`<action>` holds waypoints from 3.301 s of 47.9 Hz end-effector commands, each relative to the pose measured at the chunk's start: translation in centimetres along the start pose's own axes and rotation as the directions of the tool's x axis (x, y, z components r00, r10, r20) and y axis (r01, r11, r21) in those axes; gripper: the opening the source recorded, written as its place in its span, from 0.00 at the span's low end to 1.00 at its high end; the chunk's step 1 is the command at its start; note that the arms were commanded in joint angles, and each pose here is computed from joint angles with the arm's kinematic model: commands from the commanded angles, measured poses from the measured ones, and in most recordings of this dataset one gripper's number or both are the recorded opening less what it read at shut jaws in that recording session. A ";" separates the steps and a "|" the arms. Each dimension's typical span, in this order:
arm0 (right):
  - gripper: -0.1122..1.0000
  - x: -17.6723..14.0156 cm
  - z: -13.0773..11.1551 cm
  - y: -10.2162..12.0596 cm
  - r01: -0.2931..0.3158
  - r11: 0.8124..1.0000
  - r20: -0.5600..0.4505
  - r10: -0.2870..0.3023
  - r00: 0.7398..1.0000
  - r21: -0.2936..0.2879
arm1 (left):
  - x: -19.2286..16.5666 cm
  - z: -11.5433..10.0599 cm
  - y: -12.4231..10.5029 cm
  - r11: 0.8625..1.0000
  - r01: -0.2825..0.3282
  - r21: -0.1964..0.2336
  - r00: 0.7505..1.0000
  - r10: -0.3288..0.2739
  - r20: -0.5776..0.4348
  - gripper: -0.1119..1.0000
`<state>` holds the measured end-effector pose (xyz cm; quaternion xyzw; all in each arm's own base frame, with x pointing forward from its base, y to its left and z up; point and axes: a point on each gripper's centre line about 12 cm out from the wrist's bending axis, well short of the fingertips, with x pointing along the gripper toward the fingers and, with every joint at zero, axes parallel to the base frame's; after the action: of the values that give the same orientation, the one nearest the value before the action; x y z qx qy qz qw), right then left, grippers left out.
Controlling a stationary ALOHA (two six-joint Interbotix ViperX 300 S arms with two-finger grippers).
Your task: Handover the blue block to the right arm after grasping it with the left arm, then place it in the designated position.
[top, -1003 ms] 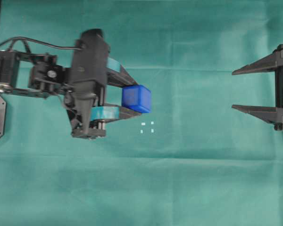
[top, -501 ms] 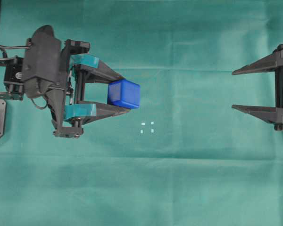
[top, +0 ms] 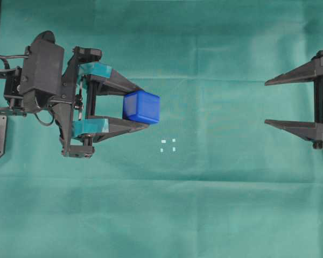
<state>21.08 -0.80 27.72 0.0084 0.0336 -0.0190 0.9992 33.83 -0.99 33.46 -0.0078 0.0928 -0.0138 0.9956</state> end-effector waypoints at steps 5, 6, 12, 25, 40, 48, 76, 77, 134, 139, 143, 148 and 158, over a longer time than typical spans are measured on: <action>0.94 0.2 1.1 0.0 0.001 1.000 0.031 -0.001 1.000 -0.001 | -0.5 1.0 -0.1 1.000 0.002 0.000 0.999 -0.002 0.035 0.52; 0.94 0.2 1.1 0.0 0.001 1.000 0.031 -0.001 1.000 -0.001 | -0.4 1.0 -0.1 1.000 0.002 0.000 0.999 -0.002 0.034 0.52; 0.94 0.2 1.1 0.0 0.001 1.000 0.031 -0.001 1.000 -0.005 | -0.4 1.0 -0.1 1.000 0.002 0.000 0.999 -0.002 0.032 0.52; 0.94 0.2 1.1 0.0 0.000 1.000 0.029 0.000 1.000 -0.003 | -0.4 1.0 -0.1 1.000 0.002 0.000 0.999 -0.002 0.032 0.52; 0.94 0.3 1.4 0.1 -0.004 0.998 0.034 0.006 0.999 -0.055 | -0.5 1.1 -0.1 1.000 0.002 0.000 0.999 -0.002 0.034 0.52; 0.94 0.4 2.6 0.3 -0.015 0.973 0.055 0.028 0.998 -0.230 | -0.4 1.0 0.0 1.000 0.001 0.000 0.999 -0.001 0.032 0.52; 0.93 0.5 4.8 1.1 0.007 0.567 0.067 0.085 0.994 -0.824 | -0.5 1.0 0.0 1.000 0.001 -0.005 0.999 -0.001 0.032 0.52; 0.93 0.5 5.0 1.1 0.012 0.548 0.072 0.089 0.993 -0.837 | -0.5 1.0 0.0 1.000 0.001 -0.005 0.999 -0.001 0.032 0.52; 0.93 0.6 5.2 1.4 0.025 0.322 0.067 0.117 0.991 -0.946 | -0.4 1.1 0.2 1.000 -0.007 -0.008 0.999 0.007 0.032 0.52; 0.93 0.6 5.2 1.4 0.025 0.322 0.067 0.117 0.991 -0.946 | -0.5 1.0 0.3 1.000 -0.008 -0.008 0.999 0.009 0.032 0.52; 0.93 0.6 5.2 1.4 0.025 0.322 0.067 0.117 0.991 -0.946 | -0.5 1.1 0.3 1.000 -0.008 -0.009 0.999 0.009 0.034 0.52; 0.93 0.6 5.3 1.5 0.026 0.322 0.069 0.121 0.990 -0.946 | -0.4 1.1 0.3 1.000 -0.008 -0.008 0.999 0.009 0.032 0.52; 0.93 0.7 5.2 1.5 0.024 0.322 0.067 0.124 0.990 -0.946 | -0.5 1.1 0.3 1.000 -0.008 -0.009 0.999 0.009 0.031 0.52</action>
<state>21.91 0.55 31.89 -0.5738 -0.0136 0.0389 0.8180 33.83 -0.78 33.42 -0.0104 0.0943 -0.0105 0.9954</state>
